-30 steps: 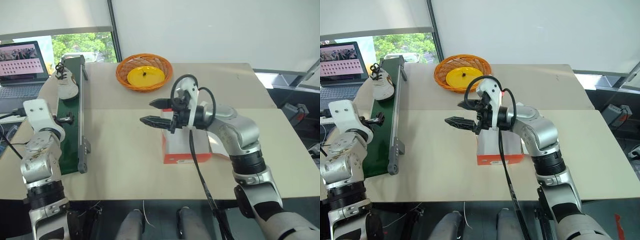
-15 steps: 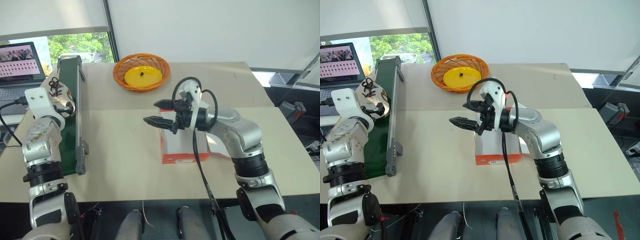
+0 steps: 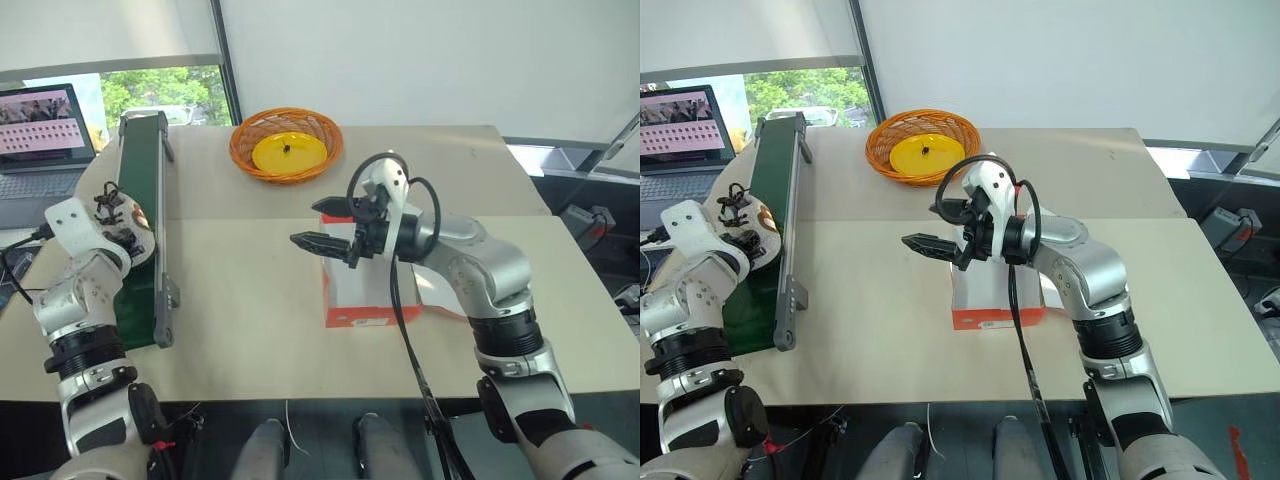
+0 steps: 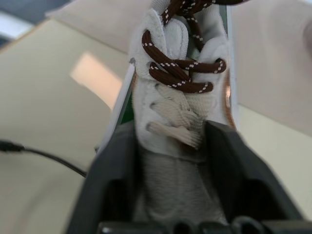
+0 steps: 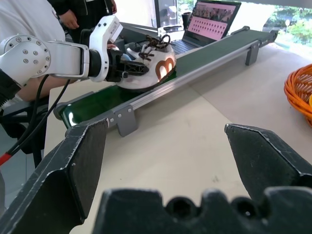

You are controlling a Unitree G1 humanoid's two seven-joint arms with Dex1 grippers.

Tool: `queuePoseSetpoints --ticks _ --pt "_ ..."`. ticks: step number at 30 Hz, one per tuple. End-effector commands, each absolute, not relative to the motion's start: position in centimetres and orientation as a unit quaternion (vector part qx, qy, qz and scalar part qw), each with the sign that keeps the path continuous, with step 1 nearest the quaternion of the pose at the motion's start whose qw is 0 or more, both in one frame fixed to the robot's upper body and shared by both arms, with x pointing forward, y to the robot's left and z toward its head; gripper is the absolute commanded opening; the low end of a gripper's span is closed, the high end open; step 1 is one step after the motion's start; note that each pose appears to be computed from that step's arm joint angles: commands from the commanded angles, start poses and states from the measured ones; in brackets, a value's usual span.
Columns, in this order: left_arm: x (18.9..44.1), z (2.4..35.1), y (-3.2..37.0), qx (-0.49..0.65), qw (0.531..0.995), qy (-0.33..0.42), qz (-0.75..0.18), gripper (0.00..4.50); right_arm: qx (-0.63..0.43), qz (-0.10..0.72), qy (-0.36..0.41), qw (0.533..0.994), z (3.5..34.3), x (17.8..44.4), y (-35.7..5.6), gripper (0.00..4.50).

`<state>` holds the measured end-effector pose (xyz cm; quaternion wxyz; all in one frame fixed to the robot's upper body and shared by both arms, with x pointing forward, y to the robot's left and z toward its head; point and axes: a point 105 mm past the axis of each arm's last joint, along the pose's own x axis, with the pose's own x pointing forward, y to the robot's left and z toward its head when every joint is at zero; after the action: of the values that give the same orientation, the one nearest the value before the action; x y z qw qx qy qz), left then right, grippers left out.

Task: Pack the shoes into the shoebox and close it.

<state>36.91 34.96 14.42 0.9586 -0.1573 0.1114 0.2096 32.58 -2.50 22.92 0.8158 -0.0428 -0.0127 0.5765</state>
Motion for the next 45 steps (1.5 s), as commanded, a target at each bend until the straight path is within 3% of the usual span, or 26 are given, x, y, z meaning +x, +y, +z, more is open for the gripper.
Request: queuePoseSetpoints --ticks 1,3,8,15,26,27,29,37,39,40,45 --pt "37.5 17.5 33.2 -0.183 0.967 0.054 0.17 0.53 -0.047 0.582 -0.035 0.811 24.2 32.0 -2.4 4.5" --pt "38.0 19.8 31.3 -0.201 0.972 0.011 0.122 0.07 -0.044 0.582 -0.032 0.811 24.2 32.0 -2.4 4.5" --pt "38.0 24.8 24.4 -0.238 0.968 -0.063 -0.046 0.07 0.016 0.577 -0.031 0.816 25.0 32.4 -2.7 4.5" --pt "35.7 27.8 12.0 -0.244 0.929 -0.083 -0.265 0.07 0.23 0.467 -0.016 0.854 28.0 37.4 -5.6 4.5" --pt "35.0 29.5 5.6 -0.278 0.892 -0.083 -0.347 0.07 0.28 0.437 -0.009 0.855 29.2 38.0 -6.5 4.5" --pt "34.9 29.5 5.2 -0.279 0.89 -0.081 -0.351 0.02 0.282 0.433 -0.01 0.856 29.2 38.1 -6.6 4.11" --pt "34.8 29.4 4.9 -0.281 0.889 -0.079 -0.354 0.02 0.285 0.429 -0.011 0.857 29.2 38.1 -6.7 3.9" --pt "35.1 27.6 6.5 -0.279 0.904 -0.057 -0.32 0.02 0.293 0.431 -0.023 0.853 29.8 37.6 -6.7 1.26" --pt "35.0 27.3 6.9 -0.282 0.905 -0.054 -0.315 0.9 0.295 0.434 -0.025 0.851 30.0 37.5 -6.6 0.74" --pt "34.9 27.2 7.0 -0.285 0.904 -0.054 -0.315 1.1 0.296 0.435 -0.026 0.85 30.0 37.5 -6.6 0.59" --pt "34.8 27.6 7.4 -0.298 0.902 -0.056 -0.308 2.87 0.296 0.437 -0.025 0.849 30.1 37.6 -6.4 0.46"
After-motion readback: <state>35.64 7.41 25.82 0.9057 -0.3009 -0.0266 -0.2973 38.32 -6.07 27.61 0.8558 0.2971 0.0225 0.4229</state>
